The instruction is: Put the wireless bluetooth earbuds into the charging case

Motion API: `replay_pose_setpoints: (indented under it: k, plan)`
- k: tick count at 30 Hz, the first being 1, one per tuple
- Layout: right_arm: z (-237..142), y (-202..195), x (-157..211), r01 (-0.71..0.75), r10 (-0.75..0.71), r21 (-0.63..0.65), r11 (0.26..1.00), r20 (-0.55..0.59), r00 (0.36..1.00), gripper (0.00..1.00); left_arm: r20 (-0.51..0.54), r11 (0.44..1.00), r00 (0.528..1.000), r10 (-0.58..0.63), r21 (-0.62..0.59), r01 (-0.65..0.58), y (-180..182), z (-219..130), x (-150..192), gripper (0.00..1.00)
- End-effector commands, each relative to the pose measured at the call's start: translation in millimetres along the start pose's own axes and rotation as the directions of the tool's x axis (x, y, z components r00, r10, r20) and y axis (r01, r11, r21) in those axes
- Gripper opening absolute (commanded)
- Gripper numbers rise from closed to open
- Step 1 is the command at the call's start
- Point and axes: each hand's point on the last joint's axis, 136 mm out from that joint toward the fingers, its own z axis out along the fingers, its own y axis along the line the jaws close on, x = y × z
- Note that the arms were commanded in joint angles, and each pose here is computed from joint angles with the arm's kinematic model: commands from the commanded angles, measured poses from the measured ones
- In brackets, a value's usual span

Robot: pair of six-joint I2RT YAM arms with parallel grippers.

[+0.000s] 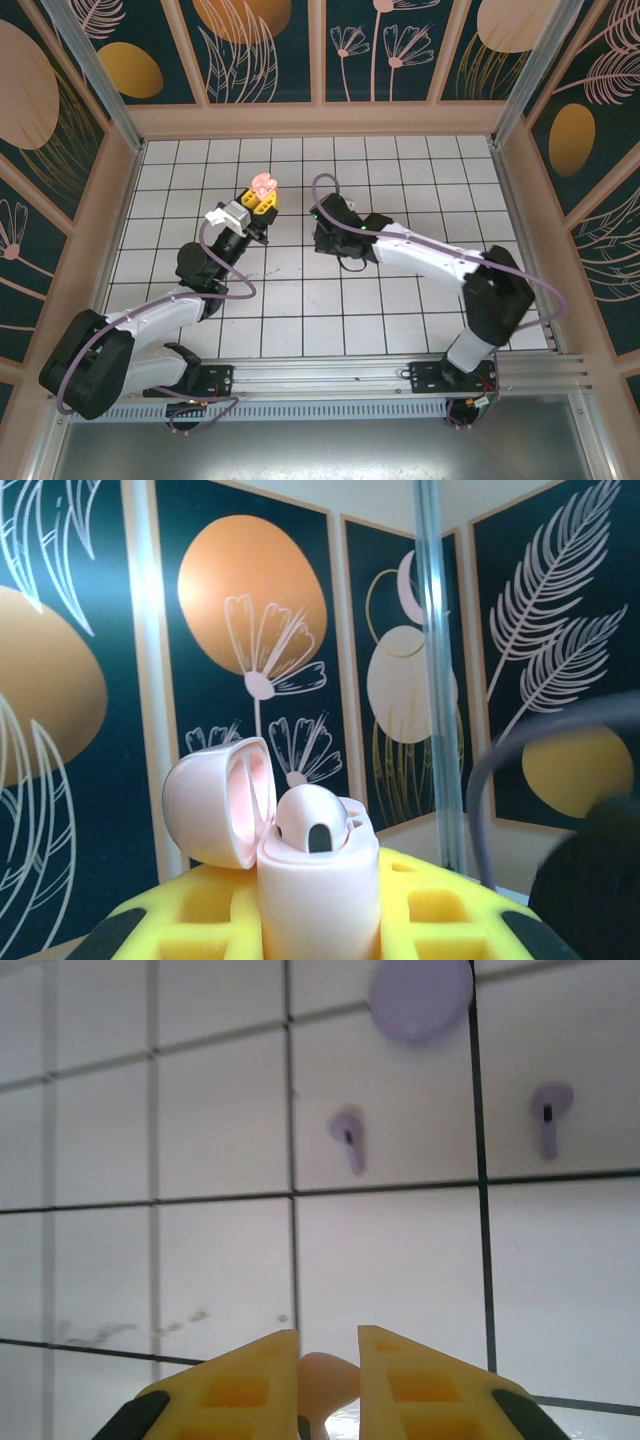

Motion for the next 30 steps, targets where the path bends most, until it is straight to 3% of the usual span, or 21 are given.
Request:
replay_pose_setpoints:
  k: [1, 8, 17, 24, 30]
  plan:
    - [-46, 18, -45, 0.026, -0.012, -0.084, 0.996, 0.157, 0.987, 0.18, 0.053, 0.996, 0.999, 0.013, 0.083, -0.017, -12, 7, -21, 0.0]
    - [-147, 50, -110, 0.135, -0.029, -0.238, 0.962, 0.399, 0.917, 0.19, 0.06, 0.976, 0.997, 0.039, 0.21, -0.051, -32, 11, -24, 0.0]
    - [-251, 89, -148, 0.324, -0.029, -0.383, 0.865, 0.607, 0.794, 0.21, 0.042, 0.946, 0.999, 0.028, 0.321, -0.04, -48, 24, -23, 0.0]
    - [-280, 107, -140, 0.466, -0.027, -0.46, 0.756, 0.69, 0.724, 0.21, 0.035, 0.931, 0.999, -0.008, 0.366, -0.005, -54, 37, -23, 0.0]
    - [-278, 119, -124, 0.528, -0.037, -0.51, 0.679, 0.695, 0.719, 0.21, 0.027, 0.921, 0.999, -0.025, 0.391, 0.012, -61, 44, -20, 0.0]
